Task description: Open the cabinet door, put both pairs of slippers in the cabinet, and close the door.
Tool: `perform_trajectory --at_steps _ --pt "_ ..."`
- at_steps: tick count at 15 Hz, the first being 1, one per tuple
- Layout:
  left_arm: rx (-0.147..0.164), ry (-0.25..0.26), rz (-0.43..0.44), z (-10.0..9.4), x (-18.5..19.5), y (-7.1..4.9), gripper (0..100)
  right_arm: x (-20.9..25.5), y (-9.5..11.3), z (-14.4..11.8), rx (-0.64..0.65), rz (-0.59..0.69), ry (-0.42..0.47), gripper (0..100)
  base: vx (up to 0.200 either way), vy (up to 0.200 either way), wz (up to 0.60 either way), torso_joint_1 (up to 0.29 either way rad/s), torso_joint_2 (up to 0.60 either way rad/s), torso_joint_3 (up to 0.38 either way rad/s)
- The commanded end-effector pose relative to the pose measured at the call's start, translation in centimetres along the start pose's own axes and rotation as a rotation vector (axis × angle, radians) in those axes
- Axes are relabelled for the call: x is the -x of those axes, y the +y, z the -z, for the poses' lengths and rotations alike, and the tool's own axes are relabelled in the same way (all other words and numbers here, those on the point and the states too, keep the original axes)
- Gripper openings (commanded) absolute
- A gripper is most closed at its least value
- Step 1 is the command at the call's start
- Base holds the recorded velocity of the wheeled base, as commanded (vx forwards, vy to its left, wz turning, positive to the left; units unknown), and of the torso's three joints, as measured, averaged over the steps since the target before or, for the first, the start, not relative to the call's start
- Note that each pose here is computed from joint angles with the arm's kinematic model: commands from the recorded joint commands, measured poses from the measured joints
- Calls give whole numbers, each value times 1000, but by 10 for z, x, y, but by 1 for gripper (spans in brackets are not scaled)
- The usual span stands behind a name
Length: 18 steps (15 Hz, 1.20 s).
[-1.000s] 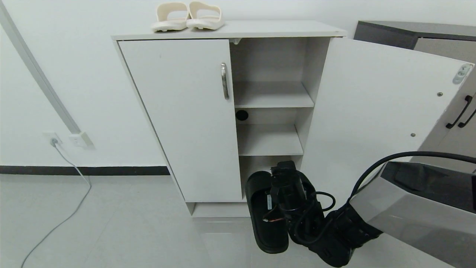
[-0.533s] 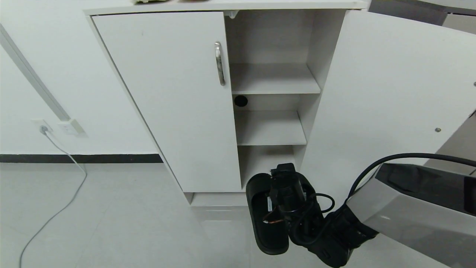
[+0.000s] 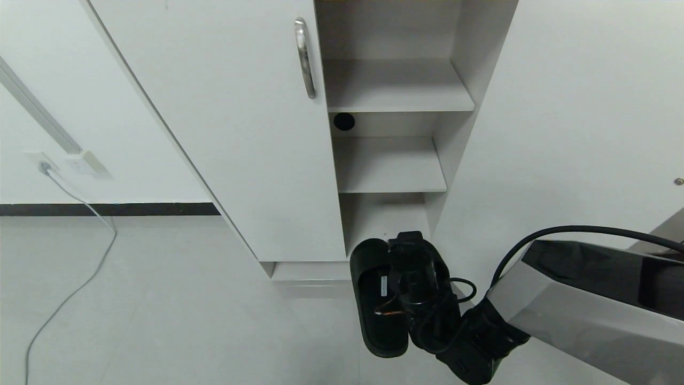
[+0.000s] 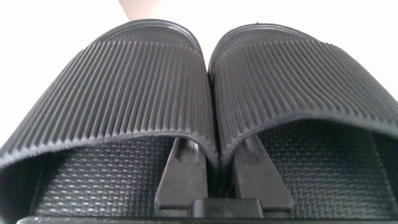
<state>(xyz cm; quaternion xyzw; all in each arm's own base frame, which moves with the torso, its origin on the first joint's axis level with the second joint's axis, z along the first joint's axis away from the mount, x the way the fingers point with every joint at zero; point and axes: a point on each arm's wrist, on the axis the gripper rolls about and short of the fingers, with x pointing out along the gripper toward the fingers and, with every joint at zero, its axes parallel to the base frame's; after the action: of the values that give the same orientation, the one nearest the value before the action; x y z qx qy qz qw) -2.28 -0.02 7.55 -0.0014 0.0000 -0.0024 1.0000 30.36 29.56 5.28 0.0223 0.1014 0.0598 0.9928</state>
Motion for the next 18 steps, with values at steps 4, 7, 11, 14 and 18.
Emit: perform_trajectory --at_steps 4,7,11,14,18 --pt "0 2 0 0 0 0 0 9 -3 -20 18 -16 -162 0 0 0 0 -1 -1 -14" --pt "0 2 0 0 0 0 0 16 -5 -33 59 -11 -267 0 0 0 0 0 0 0" --pt "0 2 0 0 0 0 0 17 -6 -36 56 -10 -273 0 0 0 0 0 0 0" --pt "2 2 0 0 0 0 0 15 -7 -36 55 11 -270 0 67 0 0 2 -2 1" --pt "0 2 0 0 0 0 0 15 -7 -35 58 13 -266 0 200 0 0 2 1 2"
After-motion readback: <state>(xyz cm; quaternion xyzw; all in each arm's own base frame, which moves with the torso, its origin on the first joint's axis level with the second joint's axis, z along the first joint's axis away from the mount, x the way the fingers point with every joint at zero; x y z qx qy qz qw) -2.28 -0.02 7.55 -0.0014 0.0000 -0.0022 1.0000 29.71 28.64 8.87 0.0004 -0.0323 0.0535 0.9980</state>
